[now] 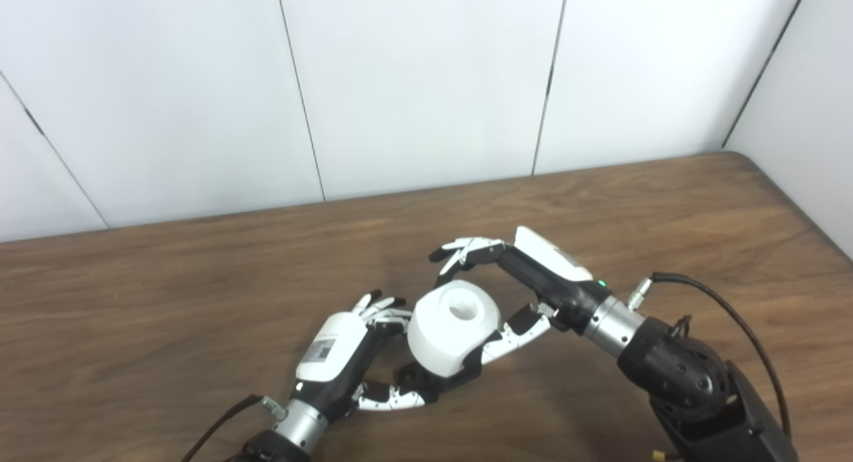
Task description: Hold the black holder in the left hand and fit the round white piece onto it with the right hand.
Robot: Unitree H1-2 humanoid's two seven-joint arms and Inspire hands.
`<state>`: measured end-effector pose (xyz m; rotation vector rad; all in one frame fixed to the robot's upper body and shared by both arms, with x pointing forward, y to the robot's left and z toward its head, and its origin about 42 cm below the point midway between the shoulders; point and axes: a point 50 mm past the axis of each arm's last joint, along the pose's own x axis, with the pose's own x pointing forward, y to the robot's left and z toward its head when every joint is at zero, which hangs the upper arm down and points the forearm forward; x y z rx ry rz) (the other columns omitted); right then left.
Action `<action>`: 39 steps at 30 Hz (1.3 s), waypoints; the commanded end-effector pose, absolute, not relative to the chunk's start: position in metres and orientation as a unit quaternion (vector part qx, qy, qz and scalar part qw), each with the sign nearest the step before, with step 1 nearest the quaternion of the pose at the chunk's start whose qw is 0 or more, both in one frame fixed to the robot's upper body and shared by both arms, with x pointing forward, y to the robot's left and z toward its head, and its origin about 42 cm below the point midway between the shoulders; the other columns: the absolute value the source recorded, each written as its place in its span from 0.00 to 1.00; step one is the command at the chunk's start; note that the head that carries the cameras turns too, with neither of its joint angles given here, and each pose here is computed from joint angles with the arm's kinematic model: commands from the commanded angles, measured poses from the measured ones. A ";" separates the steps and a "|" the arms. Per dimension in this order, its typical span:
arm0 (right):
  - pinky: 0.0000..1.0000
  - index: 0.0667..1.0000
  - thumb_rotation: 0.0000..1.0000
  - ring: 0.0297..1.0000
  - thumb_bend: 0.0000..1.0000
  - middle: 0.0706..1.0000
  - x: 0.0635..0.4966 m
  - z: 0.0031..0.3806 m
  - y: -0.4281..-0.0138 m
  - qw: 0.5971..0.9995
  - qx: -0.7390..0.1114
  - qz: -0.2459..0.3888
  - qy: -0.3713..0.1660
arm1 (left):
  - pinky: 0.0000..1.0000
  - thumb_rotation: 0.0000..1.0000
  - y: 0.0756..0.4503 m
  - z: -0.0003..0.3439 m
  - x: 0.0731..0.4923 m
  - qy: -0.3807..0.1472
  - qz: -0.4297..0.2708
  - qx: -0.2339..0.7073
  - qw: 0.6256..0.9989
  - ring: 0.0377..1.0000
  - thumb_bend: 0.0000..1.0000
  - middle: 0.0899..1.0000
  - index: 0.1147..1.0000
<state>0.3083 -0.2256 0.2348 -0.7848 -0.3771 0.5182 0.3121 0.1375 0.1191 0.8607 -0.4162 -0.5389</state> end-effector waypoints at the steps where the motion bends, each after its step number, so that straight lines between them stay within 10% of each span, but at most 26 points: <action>1: 0.74 0.46 0.16 0.86 0.52 0.79 0.309 0.247 -0.227 0.866 -0.378 0.248 -0.215 | 1.00 0.08 0.136 0.121 0.310 -0.200 -0.259 0.408 0.853 0.89 0.52 0.73 0.42; 39: 0.75 0.46 0.16 0.87 0.51 0.79 0.308 0.237 -0.221 0.846 -0.401 0.279 -0.213 | 1.00 0.07 0.129 0.126 0.309 -0.201 -0.257 0.408 0.853 0.90 0.52 0.73 0.42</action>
